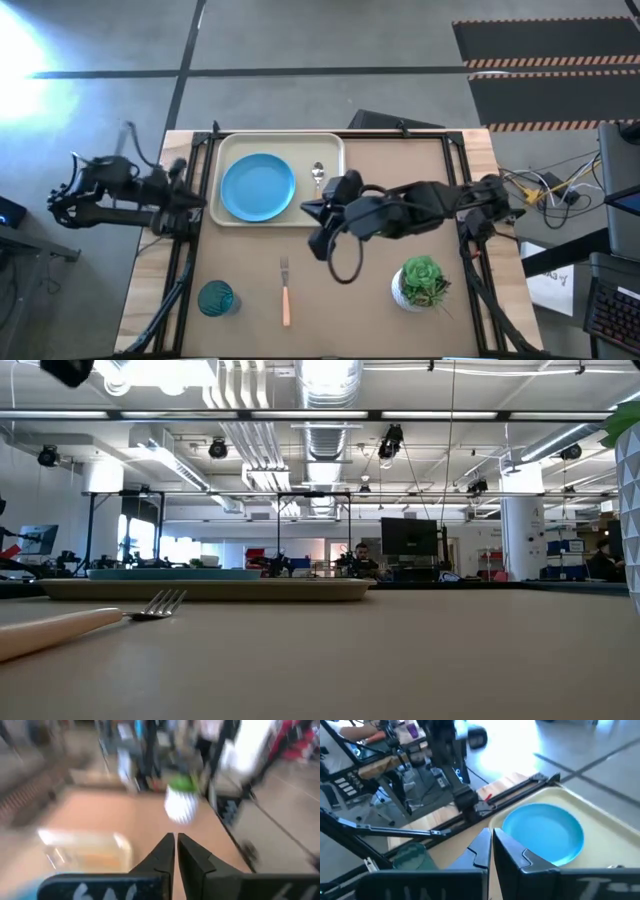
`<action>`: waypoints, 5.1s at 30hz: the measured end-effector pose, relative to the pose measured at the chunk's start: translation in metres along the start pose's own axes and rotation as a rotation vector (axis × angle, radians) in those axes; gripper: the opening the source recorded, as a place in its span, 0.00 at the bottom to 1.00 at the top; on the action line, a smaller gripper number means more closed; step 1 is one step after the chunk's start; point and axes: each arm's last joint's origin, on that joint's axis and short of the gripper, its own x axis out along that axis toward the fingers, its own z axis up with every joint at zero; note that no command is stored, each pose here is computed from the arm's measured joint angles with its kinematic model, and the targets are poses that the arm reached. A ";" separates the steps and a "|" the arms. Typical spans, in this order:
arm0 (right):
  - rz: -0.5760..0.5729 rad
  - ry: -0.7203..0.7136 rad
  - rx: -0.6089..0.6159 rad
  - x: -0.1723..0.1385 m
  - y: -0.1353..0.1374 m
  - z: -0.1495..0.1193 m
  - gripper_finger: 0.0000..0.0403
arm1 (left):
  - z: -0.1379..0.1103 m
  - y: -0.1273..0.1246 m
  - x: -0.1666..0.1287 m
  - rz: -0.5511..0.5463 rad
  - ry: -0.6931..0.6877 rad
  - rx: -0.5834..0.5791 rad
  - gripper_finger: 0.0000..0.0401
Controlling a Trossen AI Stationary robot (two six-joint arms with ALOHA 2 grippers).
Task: Pick and place plate/cup/fork/spoon on tray
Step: Put the blue cup on the white serving tray to the top right of the light blue plate
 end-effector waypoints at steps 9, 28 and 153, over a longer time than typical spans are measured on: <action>-0.060 0.090 -0.092 -0.010 -0.013 -0.004 0.02 | -0.018 0.003 0.010 0.024 0.228 -0.254 0.08; -0.090 0.172 -0.133 -0.013 -0.020 -0.010 0.02 | -0.033 0.001 0.088 -0.277 0.769 -0.569 0.47; 0.118 0.231 -0.130 0.082 -0.040 -0.061 0.02 | 0.159 0.108 0.021 0.794 0.374 -0.011 0.00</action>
